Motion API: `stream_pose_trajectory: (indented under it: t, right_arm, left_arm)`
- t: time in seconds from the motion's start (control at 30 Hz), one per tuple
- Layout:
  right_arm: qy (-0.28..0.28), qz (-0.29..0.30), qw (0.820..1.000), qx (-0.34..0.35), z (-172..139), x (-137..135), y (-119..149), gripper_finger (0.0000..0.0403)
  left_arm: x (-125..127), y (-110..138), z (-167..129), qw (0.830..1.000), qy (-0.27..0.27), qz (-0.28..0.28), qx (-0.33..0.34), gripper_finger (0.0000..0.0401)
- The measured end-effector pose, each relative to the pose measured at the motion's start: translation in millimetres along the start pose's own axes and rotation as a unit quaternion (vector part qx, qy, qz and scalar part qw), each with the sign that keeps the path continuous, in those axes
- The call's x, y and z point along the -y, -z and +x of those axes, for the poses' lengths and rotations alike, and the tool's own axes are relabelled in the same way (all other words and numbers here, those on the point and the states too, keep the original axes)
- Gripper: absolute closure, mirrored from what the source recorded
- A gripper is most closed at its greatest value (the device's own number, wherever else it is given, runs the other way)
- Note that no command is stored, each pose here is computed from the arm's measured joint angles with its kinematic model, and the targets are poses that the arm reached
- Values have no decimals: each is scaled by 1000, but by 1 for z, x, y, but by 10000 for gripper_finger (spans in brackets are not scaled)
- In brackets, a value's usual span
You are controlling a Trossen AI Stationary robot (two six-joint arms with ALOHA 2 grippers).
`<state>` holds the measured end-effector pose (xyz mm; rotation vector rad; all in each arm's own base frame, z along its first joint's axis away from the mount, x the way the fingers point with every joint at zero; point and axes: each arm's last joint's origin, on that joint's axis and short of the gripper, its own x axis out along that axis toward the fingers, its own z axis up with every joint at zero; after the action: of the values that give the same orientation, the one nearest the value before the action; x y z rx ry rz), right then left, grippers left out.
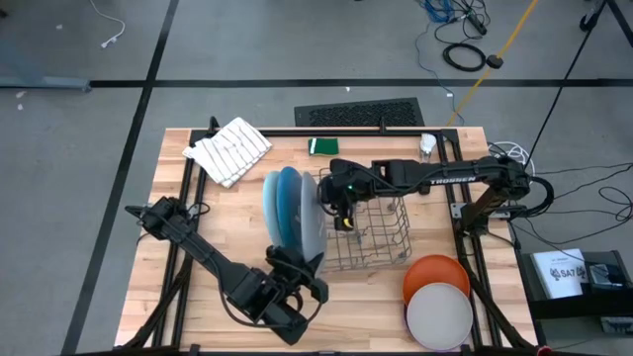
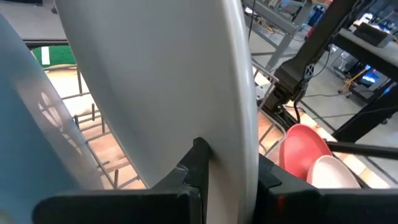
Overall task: Sort dishes
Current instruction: Put the gray plate into the dish rack
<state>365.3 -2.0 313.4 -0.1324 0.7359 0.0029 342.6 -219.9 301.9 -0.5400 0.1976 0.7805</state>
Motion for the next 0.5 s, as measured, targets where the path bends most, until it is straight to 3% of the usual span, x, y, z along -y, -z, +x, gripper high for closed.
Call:
stream_pose_trajectory:
  t: [0.27, 0.5]
  right_arm:
    - [-19, -81, 996, 27, -2, -23, -7, 403]
    - [-38, -110, 993, 24, -9, -39, -11, 402]
  left_arm:
    - [-6, 0, 1, 999, -15, 29, -7, 349]
    - [-7, -4, 11, 999, -27, 11, -13, 363]
